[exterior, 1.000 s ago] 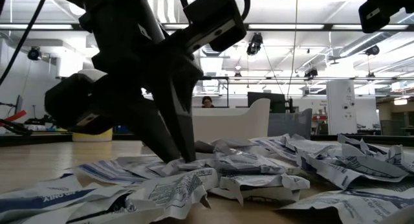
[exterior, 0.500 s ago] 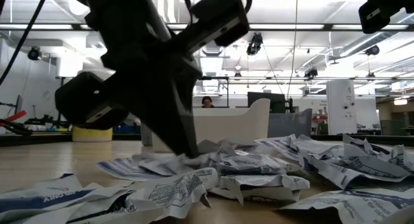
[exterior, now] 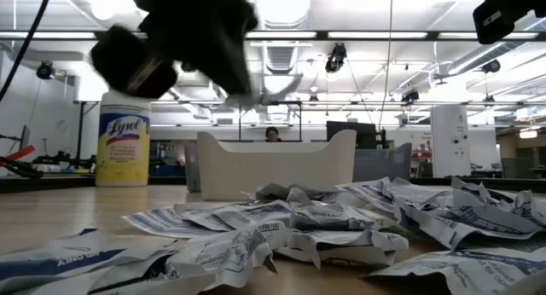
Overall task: Pick & Place First Aid Supplies
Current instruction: Put the alcohol pad into the left black bin
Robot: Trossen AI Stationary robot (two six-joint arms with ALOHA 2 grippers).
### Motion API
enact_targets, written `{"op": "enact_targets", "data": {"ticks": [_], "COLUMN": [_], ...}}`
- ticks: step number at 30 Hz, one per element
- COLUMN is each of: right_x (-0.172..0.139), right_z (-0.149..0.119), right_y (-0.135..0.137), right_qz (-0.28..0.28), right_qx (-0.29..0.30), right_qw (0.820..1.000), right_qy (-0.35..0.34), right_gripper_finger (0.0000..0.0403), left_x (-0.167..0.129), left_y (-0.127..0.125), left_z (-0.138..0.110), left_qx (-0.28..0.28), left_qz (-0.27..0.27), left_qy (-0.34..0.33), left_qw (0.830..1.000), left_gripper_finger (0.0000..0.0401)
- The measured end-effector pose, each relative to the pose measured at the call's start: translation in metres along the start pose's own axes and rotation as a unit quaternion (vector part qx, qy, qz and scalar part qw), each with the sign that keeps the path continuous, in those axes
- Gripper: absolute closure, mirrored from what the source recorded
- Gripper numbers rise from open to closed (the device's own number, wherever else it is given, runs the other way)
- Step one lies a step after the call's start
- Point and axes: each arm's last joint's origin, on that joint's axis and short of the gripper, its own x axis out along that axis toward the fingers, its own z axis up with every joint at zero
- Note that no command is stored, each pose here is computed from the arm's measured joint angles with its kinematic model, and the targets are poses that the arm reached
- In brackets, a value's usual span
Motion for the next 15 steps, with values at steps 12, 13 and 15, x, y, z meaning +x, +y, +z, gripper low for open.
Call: {"op": "enact_targets", "data": {"ticks": [12, 13, 15], "right_x": [0.0, 0.0, 0.0], "right_z": [0.0, 0.0, 0.0], "right_y": [0.0, 0.0, 0.0], "right_qz": [0.0, 0.0, 0.0], "right_qx": [0.0, 0.0, 0.0], "right_qw": [1.0, 1.0, 1.0], "right_qy": [0.0, 0.0, 0.0], "right_gripper_finger": [0.0344, 0.0344, 0.0344], "left_x": [-0.078, -0.079, -0.08], "left_y": [0.003, 0.007, 0.013], "left_z": [0.068, 0.079, 0.103], "left_qx": [0.049, 0.051, 0.053], "left_qz": [0.025, 0.04, 0.063], "left_qy": [-0.263, -0.272, -0.288], "left_qw": [0.963, 0.96, 0.954], "left_gripper_finger": [0.0401, 0.0401, 0.0401]}}
